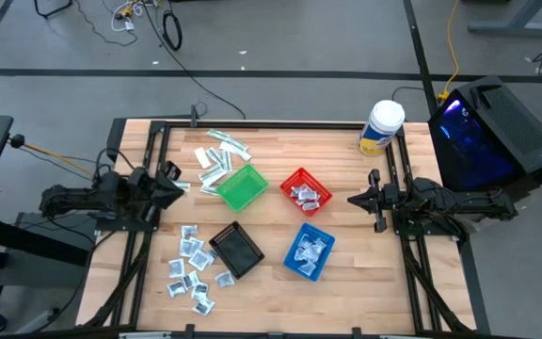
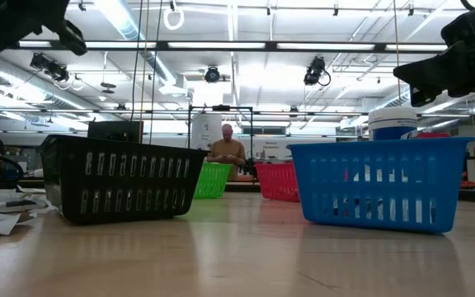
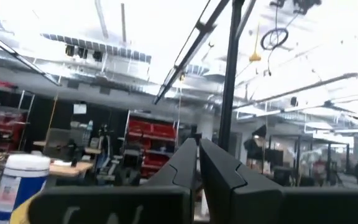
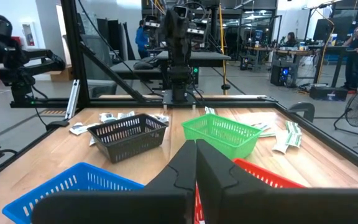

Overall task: Pick & Place First Aid Supplies
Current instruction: Put the black towelette pack into the black bin

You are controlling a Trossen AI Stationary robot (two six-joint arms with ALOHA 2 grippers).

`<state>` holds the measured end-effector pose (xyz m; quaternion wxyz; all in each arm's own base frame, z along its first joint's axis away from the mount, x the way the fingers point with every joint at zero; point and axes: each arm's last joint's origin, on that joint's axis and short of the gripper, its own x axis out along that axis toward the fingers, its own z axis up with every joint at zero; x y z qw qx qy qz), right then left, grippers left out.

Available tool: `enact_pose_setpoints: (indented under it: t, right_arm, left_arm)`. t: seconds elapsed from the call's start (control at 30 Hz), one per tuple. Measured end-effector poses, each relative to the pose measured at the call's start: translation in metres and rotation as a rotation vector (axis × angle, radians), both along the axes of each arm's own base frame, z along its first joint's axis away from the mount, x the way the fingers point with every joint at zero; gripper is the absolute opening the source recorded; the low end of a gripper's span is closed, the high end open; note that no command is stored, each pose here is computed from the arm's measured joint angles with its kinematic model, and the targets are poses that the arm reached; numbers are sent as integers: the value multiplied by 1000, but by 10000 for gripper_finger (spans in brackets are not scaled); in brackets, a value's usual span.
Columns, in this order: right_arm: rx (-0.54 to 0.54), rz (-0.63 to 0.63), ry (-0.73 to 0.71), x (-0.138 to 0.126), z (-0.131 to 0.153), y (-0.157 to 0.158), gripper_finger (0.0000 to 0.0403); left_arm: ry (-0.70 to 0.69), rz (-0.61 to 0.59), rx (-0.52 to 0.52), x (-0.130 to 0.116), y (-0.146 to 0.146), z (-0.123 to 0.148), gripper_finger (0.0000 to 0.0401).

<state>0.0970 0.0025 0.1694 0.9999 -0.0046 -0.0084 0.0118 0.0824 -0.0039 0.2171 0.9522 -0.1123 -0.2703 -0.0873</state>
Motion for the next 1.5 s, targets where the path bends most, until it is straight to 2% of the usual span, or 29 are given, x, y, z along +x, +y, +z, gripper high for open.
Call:
enact_pose_setpoints:
  t: [0.2, 0.6, 1.03, 1.2, 1.5]
  right_arm:
    - [0, 0, 0, 0, 0, 0, 13]
    - [0, 0, 0, 0, 0, 0, 13]
    - [0, 0, 0, 0, 0, 0, 13]
    - [0, 0, 0, 0, 0, 0, 13]
    - [0, 0, 0, 0, 0, 0, 13]
  left_arm:
    - [-29, -61, -107, -4, 0, 9, 25]
    - [-116, -35, -117, -16, 1, 41, 25]
    - [-66, -26, -120, -6, 1, 65, 30]
    - [-46, -26, -119, 0, 1, 84, 69]
    - [55, -65, -91, 10, 0, 124, 176]
